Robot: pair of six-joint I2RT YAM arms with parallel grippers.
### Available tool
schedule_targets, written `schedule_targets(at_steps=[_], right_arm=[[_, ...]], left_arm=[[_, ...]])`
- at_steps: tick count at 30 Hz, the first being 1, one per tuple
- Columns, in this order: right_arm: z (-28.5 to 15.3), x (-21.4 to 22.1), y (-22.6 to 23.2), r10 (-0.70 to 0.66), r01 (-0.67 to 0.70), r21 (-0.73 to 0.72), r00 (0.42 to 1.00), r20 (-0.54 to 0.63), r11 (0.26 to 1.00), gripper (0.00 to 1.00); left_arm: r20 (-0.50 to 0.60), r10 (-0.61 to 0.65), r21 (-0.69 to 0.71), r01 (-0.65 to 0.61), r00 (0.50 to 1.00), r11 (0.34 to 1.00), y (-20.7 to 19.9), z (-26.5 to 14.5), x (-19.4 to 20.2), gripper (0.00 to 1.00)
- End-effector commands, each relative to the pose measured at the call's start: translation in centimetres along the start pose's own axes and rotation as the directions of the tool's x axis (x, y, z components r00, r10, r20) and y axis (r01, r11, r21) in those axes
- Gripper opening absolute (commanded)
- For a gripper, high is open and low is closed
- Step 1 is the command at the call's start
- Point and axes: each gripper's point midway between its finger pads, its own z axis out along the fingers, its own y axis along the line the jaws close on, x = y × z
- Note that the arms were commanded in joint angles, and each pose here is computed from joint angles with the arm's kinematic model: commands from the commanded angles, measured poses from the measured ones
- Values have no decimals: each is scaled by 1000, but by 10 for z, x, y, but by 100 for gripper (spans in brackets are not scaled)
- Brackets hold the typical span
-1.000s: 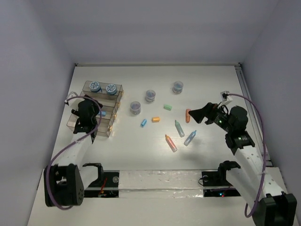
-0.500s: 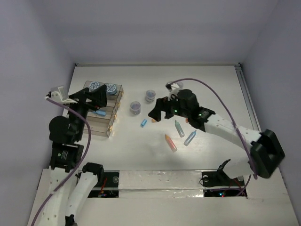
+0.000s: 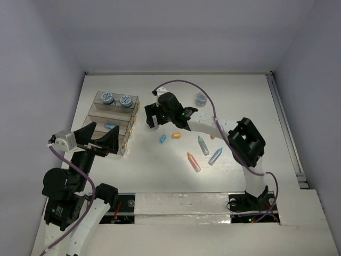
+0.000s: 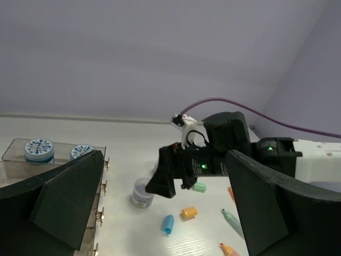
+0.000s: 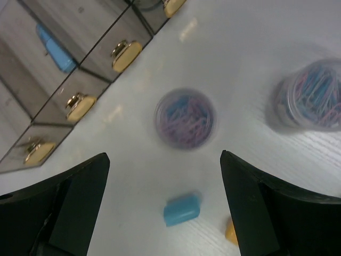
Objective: Sort the stationery into containers
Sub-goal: Pick up the stationery from the center of the board.
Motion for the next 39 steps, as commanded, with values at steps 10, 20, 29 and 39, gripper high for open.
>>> schedule_targets(at_steps=[10,20,29,39], right_arm=[[54,-3,-16,-88,98,151,994,-71,984,100],[70,-3,-16,-110,121,151,991,-74,981,99],[75,-4,-13,-150,159,122,985,-80,980,81],[74,12,-8,-162,172,70,978,-129,983,87]], left_arm=[[156,-15,-115,34,988,993,30,-26,-7,99],[118,-11,-159,30,993,987,38,-24,3,99],[48,5,-232,7,999,973,50,-11,20,99],[-28,36,-258,-42,999,965,54,9,38,99]])
